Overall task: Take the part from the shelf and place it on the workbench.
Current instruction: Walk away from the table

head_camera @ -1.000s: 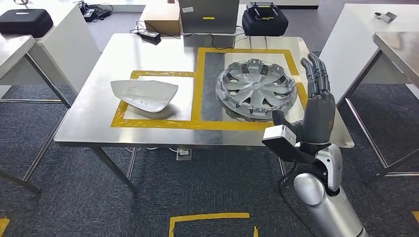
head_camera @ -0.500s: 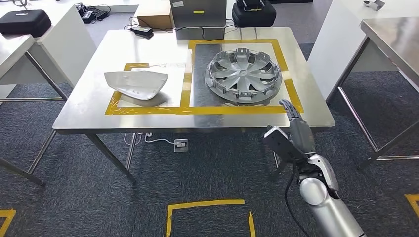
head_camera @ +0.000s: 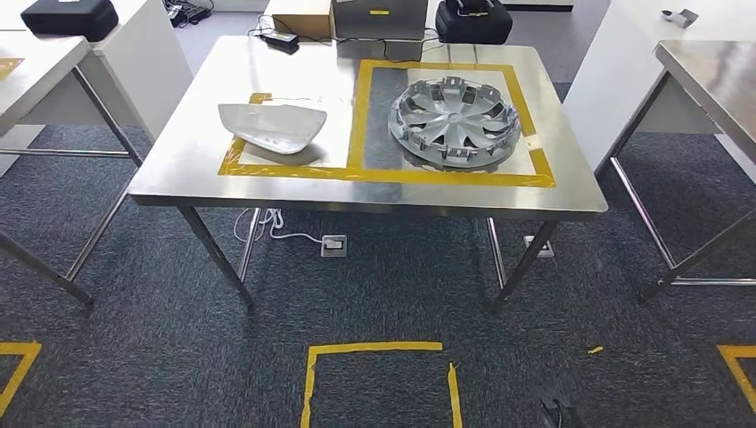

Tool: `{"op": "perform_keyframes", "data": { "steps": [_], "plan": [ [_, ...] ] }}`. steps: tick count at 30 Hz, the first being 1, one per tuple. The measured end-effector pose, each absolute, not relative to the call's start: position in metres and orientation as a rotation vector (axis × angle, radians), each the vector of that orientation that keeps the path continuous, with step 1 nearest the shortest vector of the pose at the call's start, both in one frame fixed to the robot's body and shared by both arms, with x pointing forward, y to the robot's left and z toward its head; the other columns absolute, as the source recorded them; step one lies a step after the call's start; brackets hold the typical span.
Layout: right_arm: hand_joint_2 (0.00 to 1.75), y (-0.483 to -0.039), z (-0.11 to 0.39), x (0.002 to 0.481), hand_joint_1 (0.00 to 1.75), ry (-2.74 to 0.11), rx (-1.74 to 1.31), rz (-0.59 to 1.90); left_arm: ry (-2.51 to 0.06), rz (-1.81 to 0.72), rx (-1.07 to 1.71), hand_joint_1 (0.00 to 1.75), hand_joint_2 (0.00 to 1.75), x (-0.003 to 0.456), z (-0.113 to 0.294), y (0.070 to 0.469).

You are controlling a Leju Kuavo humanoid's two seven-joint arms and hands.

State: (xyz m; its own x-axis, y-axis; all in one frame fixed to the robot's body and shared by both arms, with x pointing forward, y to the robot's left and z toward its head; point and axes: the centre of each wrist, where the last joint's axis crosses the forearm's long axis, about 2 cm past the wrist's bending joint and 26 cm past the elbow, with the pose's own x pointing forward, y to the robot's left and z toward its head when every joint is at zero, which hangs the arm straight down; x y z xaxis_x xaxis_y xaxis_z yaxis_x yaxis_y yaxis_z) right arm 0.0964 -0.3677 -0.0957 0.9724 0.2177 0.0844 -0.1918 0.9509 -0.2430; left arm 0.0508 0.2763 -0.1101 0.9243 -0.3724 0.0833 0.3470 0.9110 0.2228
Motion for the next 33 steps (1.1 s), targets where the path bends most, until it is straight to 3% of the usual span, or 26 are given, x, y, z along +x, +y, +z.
{"op": "perform_keyframes", "data": {
  "steps": [4, 10, 14, 24, 33],
  "plan": [
    [0.00, -0.355, -0.105, 0.060, 0.00, 0.099, -0.196, -0.036, -0.142, -0.382, 0.209, 0.00, 0.00, 0.052, -0.110, 0.279],
    [0.00, -0.337, -0.109, 0.044, 0.00, 0.102, -0.130, -0.238, -0.157, -0.402, 0.206, 0.00, 0.00, 0.057, -0.109, 0.280],
    [1.75, -0.326, -0.111, 0.041, 0.00, 0.034, -0.073, -0.211, -0.149, -0.422, 0.202, 0.00, 0.00, 0.057, -0.109, 0.282],
    [1.75, -0.304, -0.111, 0.046, 0.00, -0.091, 0.007, 0.091, -0.180, -0.416, 0.215, 0.00, 0.00, 0.063, -0.109, 0.286],
    [1.75, -0.300, -0.111, 0.047, 0.00, -0.030, 0.007, 0.133, -0.119, -0.372, 0.213, 0.00, 0.00, 0.054, -0.110, 0.282]
  ]
}}
